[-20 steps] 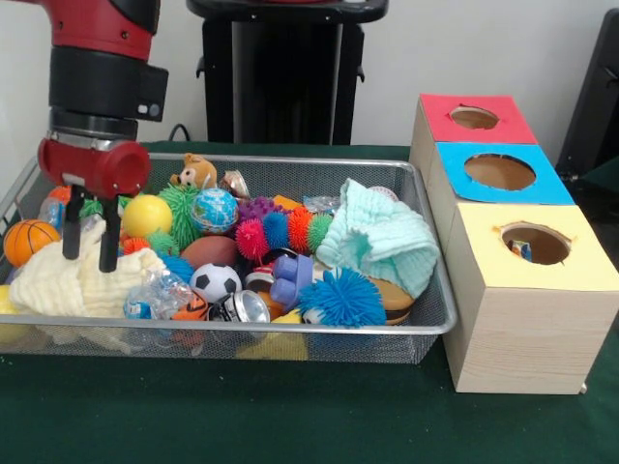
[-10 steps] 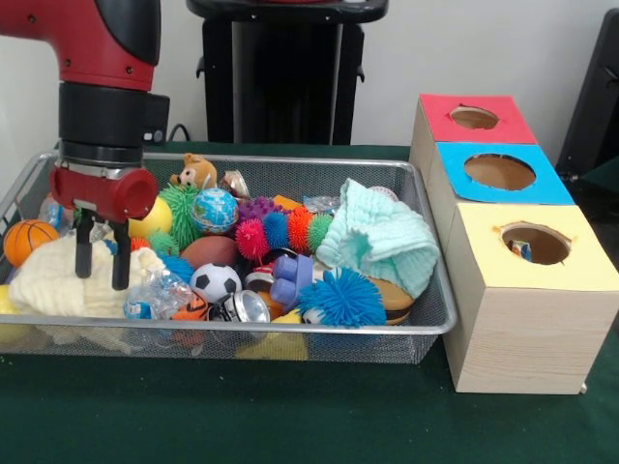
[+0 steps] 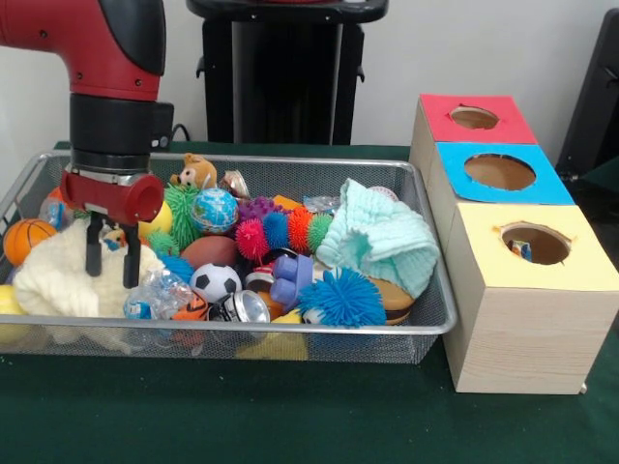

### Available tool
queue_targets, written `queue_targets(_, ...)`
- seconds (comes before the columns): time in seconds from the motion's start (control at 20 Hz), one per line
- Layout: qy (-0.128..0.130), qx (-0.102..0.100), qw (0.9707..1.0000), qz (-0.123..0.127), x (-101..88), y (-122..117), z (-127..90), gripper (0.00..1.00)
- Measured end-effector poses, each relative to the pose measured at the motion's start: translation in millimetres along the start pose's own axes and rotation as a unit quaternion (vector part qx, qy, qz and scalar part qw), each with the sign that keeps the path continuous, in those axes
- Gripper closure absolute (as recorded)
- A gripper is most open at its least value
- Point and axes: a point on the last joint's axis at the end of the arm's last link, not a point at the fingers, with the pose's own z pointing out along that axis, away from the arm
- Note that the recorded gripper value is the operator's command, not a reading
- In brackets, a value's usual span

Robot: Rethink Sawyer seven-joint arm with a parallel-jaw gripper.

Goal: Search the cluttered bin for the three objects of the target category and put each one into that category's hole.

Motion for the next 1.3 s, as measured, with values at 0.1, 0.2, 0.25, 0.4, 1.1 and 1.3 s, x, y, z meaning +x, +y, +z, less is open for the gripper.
queue_targets(0.1, 0.004, 0.001, 1.0000, -0.002, 5.3, -1.2, 2.2, 0.00)
queue_targets(0.2, 0.006, 0.001, 1.0000, -0.003, 7.4, -1.8, 3.4, 0.00)
queue_targets(0.25, 0.009, 0.002, 1.0000, -0.003, 10.6, -2.4, 5.2, 0.00)
queue_targets(0.4, 0.012, 0.002, 0.9999, -0.004, 17.3, -3.2, 9.1, 0.00)
queue_targets(1.1, -0.017, -0.009, 0.9996, -0.020, 39.7, -7.7, 27.6, 1.00)
queue_targets(1.3, -0.018, -0.007, 0.9996, -0.021, 40.3, -11.0, 27.7, 1.00)
